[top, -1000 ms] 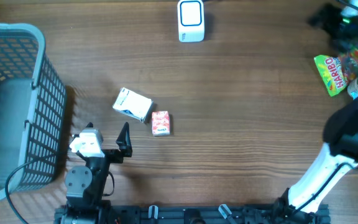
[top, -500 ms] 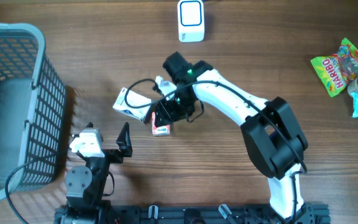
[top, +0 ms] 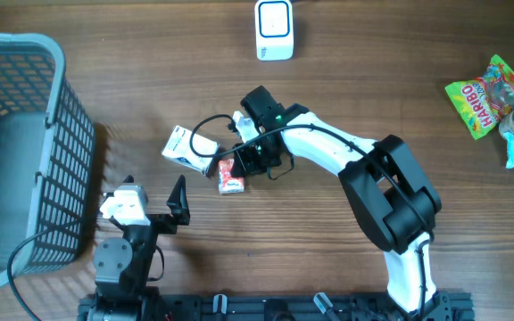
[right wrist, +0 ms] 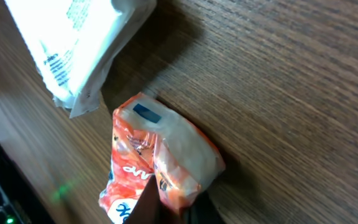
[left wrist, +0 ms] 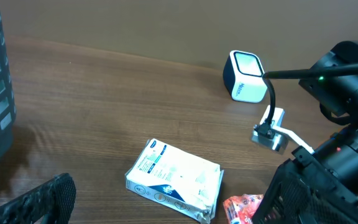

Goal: Scan the item barcode
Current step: 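Reach the right gripper to the small pink box and grasp it, then hold the pink box up in front of the scanner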

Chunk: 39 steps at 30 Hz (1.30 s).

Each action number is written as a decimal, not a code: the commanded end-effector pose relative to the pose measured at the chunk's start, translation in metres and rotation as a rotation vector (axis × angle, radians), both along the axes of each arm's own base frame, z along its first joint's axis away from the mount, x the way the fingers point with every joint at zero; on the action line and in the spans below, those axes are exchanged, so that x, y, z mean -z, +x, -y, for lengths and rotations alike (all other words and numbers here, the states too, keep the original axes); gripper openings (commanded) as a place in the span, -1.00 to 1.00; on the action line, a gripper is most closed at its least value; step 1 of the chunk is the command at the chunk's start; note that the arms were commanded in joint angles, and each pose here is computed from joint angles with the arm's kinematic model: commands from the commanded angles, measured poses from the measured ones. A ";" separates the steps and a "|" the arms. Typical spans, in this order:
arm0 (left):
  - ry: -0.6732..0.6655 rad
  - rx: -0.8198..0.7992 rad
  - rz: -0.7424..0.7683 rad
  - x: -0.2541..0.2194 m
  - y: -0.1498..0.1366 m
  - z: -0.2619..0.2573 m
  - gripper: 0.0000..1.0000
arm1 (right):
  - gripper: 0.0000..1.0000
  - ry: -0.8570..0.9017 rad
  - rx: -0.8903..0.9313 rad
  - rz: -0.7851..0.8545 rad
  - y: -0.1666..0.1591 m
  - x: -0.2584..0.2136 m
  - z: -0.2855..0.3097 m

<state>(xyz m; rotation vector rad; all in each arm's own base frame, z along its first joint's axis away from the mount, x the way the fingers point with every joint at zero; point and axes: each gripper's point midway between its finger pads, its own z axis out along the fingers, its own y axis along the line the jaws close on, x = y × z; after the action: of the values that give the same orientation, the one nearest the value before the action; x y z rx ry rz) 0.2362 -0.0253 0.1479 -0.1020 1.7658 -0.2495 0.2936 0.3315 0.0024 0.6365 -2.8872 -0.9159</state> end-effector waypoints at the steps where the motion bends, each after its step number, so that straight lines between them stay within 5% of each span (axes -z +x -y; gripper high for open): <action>1: -0.010 -0.001 0.002 0.001 0.000 0.000 1.00 | -0.91 0.115 -0.064 -0.138 -0.021 0.010 -0.004; 5: -0.010 -0.001 0.002 0.001 0.000 0.000 1.00 | -0.91 0.859 -0.256 -0.125 -0.012 -0.132 -0.005; 7: -0.010 -0.001 0.002 0.001 0.000 0.000 1.00 | -0.91 1.065 -0.280 -0.028 0.003 -0.169 0.019; 13: -0.011 -0.001 0.002 0.001 0.000 0.000 1.00 | -0.91 1.097 -0.307 0.146 0.033 -0.173 0.033; 20: -0.010 -0.001 0.002 0.001 0.000 0.000 1.00 | -0.91 1.081 -0.299 0.105 0.032 -0.193 0.030; 23: -0.010 -0.001 0.002 0.001 0.000 0.000 1.00 | -0.91 0.872 -0.183 0.212 0.044 -0.222 0.027; 26: -0.010 -0.001 0.002 0.001 0.000 0.000 1.00 | -0.91 0.502 -0.003 0.727 0.081 -0.274 0.049; 30: -0.010 -0.001 0.002 0.001 0.000 0.000 1.00 | -0.91 0.224 -0.275 1.338 0.096 -0.321 0.065; 34: -0.010 -0.001 0.002 0.001 0.000 0.000 1.00 | -0.91 -0.342 -0.160 1.526 0.188 -0.288 0.117; 39: -0.010 -0.001 0.002 0.001 0.000 0.000 1.00 | -0.91 -0.435 0.005 1.728 0.267 -0.250 0.107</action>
<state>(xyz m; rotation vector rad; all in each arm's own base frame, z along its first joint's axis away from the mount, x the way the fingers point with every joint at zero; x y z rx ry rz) 0.2362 -0.0252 0.1480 -0.1019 1.7657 -0.2489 0.5287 0.2356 0.2766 2.2424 -3.9094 0.4713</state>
